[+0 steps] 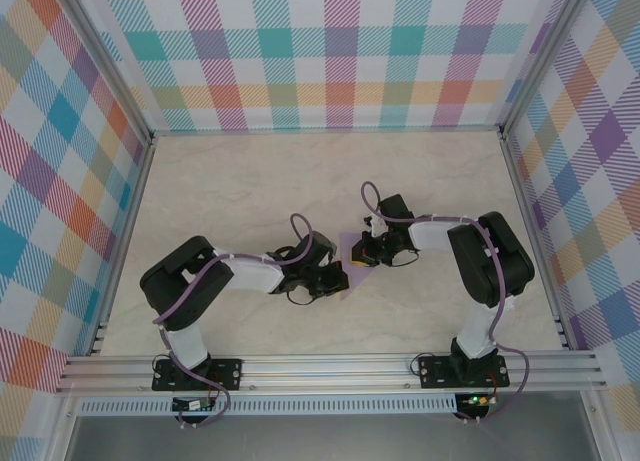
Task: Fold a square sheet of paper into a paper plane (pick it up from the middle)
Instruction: Fourth fold the wing at the center of the table.
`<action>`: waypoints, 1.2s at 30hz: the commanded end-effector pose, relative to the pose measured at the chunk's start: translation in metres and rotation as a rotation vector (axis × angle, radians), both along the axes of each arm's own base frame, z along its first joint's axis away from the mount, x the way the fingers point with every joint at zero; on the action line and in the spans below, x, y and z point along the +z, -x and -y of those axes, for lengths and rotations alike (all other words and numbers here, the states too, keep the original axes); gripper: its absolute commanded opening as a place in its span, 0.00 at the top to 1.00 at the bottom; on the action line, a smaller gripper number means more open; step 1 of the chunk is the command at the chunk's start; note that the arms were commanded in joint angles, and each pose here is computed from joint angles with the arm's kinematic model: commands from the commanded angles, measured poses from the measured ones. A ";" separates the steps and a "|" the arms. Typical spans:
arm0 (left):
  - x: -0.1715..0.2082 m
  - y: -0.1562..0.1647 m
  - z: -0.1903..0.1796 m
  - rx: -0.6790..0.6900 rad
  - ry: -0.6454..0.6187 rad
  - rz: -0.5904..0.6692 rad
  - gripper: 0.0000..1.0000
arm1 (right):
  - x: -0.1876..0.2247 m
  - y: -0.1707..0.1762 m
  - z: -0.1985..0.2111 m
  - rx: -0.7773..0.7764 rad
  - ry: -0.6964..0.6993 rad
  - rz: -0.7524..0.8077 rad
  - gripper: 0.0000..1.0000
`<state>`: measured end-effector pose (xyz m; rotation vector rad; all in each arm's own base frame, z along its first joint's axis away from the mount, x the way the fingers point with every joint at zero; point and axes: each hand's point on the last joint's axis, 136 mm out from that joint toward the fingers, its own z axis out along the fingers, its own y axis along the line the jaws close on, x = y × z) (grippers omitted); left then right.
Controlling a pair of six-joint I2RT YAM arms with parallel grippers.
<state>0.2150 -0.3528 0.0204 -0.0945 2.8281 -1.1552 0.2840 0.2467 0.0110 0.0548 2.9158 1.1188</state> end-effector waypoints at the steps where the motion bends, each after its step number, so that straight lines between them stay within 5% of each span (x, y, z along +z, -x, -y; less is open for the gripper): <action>1: -0.019 0.043 -0.015 -0.066 -0.085 -0.104 0.95 | -0.057 0.022 0.037 -0.055 0.233 -0.112 1.00; 12: -0.022 0.073 -0.032 -0.089 -0.134 -0.149 0.97 | -0.057 0.023 0.039 -0.056 0.243 -0.114 1.00; 23: 0.061 -0.016 -0.012 0.006 -0.030 0.130 0.97 | -0.058 0.023 0.039 -0.056 0.239 -0.118 1.00; 30: 0.033 -0.043 0.004 0.019 -0.095 0.136 1.00 | -0.056 0.022 0.037 -0.056 0.229 -0.116 1.00; 36: 0.002 -0.032 0.000 0.013 -0.116 0.063 1.00 | -0.052 0.019 0.034 -0.055 0.215 -0.105 1.00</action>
